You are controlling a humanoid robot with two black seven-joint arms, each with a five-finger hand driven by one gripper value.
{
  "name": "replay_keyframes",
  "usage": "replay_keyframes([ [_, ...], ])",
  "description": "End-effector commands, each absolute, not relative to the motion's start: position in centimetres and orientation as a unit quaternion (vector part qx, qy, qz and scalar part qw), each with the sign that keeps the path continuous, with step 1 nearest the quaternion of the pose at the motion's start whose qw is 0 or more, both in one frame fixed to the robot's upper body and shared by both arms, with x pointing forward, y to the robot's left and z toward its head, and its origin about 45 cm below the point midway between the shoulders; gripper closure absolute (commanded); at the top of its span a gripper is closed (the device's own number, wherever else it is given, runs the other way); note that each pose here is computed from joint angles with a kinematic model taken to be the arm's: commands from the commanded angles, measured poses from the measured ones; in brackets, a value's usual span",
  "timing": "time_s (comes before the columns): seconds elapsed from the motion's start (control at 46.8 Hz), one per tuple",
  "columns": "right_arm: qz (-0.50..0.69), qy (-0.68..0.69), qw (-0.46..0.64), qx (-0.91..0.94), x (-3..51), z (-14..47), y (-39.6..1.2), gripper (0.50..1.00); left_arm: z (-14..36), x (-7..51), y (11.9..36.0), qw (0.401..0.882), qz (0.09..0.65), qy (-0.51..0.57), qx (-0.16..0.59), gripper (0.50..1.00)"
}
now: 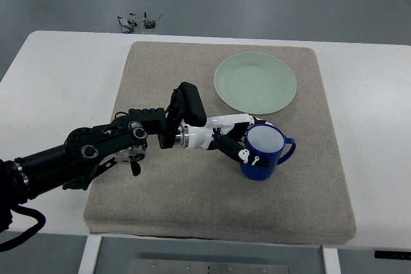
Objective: Place cup left of plate with left hand
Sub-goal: 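Lift the blue mug and carry it past the plate toward the far corner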
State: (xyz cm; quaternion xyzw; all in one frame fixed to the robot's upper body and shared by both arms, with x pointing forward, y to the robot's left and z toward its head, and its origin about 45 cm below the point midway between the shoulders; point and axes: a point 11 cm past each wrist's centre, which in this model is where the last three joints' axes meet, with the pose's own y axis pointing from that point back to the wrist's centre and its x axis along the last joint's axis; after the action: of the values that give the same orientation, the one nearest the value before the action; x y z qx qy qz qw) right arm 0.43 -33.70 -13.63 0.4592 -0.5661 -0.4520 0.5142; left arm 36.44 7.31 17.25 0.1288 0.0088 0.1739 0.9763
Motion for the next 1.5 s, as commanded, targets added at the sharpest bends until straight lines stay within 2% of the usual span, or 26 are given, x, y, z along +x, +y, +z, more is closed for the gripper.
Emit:
replay_keyframes([
  [0.0,-0.452,-0.566,0.514,0.459,0.4,-13.6,-33.7,0.566,17.3,36.5,7.3,0.976,0.177,0.008,0.128,0.838],
  [0.086,-0.452,-0.566,0.515,0.459,0.4,-13.6,-33.7,0.566,17.3,36.5,7.3,0.976,0.178,0.008,0.128,0.872],
  [0.193,-0.452,-0.566,0.514,0.459,0.4,-13.6,-33.7,0.566,17.4,36.8,7.3,0.974,0.188,0.005,0.126,0.872],
  [0.428,-0.452,-0.566,0.515,0.459,0.4,-13.6,-33.7,0.566,18.8,38.7,7.9,0.962,0.250,-0.014,0.106,0.862],
  [0.749,-0.452,-0.566,0.514,0.459,0.4,-13.6,-33.7,0.566,22.1,42.2,10.6,0.933,0.352,-0.041,0.061,0.847],
  [1.048,-0.452,-0.566,0.514,0.459,0.4,-13.6,-33.7,0.566,23.3,45.2,18.1,0.874,0.472,-0.082,0.081,0.844],
  [1.241,-0.452,-0.566,0.514,0.459,0.4,-13.6,-33.7,0.566,22.9,46.2,23.2,0.845,0.516,-0.098,0.101,0.817],
  [1.476,-0.451,-0.567,0.514,0.459,0.4,-13.6,-33.7,0.566,22.8,46.6,26.1,0.828,0.542,-0.104,0.099,0.799],
])
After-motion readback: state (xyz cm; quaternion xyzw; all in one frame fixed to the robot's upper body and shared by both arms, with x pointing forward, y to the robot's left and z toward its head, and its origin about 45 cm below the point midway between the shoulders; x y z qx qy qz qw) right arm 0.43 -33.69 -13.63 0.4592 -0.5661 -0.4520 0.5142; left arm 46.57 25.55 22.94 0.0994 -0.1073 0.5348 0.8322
